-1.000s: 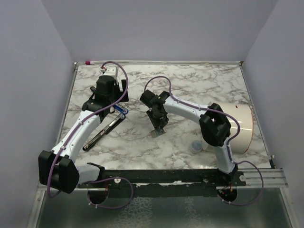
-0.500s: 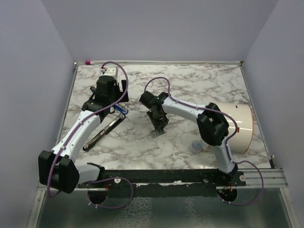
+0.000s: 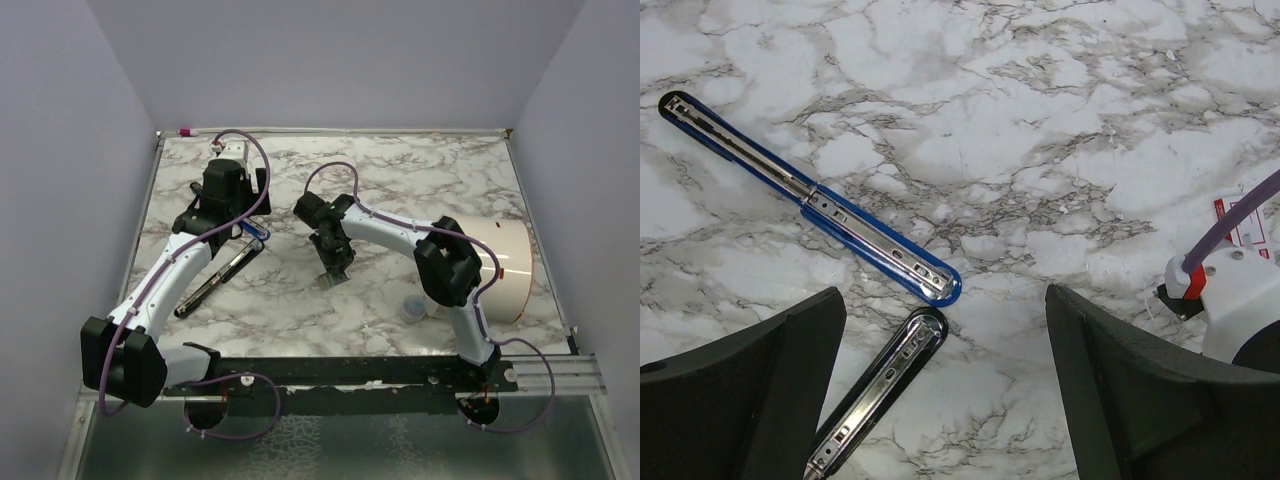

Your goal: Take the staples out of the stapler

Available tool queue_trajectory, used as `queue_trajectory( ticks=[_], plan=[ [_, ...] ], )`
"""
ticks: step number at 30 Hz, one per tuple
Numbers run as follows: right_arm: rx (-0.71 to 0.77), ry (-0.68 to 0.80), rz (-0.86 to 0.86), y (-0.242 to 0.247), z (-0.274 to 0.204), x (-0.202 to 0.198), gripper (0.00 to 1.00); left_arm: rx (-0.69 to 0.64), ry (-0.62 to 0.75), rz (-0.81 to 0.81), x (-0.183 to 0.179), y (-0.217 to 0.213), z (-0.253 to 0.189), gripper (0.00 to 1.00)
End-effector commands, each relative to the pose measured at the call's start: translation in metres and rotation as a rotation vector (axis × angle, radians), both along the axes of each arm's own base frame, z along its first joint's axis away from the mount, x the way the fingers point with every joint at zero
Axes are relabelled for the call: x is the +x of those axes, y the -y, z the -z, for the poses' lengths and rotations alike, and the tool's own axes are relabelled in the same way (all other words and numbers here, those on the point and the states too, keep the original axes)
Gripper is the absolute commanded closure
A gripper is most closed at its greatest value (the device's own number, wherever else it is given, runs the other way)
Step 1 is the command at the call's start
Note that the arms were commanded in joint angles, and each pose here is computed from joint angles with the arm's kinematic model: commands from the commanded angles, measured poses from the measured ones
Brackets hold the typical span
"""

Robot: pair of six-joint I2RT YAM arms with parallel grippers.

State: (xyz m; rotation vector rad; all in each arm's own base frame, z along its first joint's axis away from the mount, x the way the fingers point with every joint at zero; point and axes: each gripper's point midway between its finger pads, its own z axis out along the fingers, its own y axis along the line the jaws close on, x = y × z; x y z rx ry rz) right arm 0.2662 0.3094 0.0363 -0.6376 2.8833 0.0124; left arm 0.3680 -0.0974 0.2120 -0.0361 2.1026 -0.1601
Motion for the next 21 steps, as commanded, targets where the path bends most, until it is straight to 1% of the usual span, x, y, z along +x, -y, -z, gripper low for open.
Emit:
queue_trajectory(
  ticks=[1, 9, 21],
  plan=[
    [-0.036, 0.023, 0.018, 0.004, 0.002, 0.004, 0.72, -0.021, 0.038, -0.006, 0.004, 0.0, -0.016, 0.16],
    [0.026, 0.001, -0.007, -0.009, 0.0, 0.001, 0.72, -0.022, 0.04, -0.004, 0.004, 0.0, -0.016, 0.16],
    [-0.024, 0.013, 0.007, -0.001, 0.005, 0.004, 0.74, -0.027, 0.042, 0.004, 0.004, 0.002, -0.017, 0.16]
  ],
)
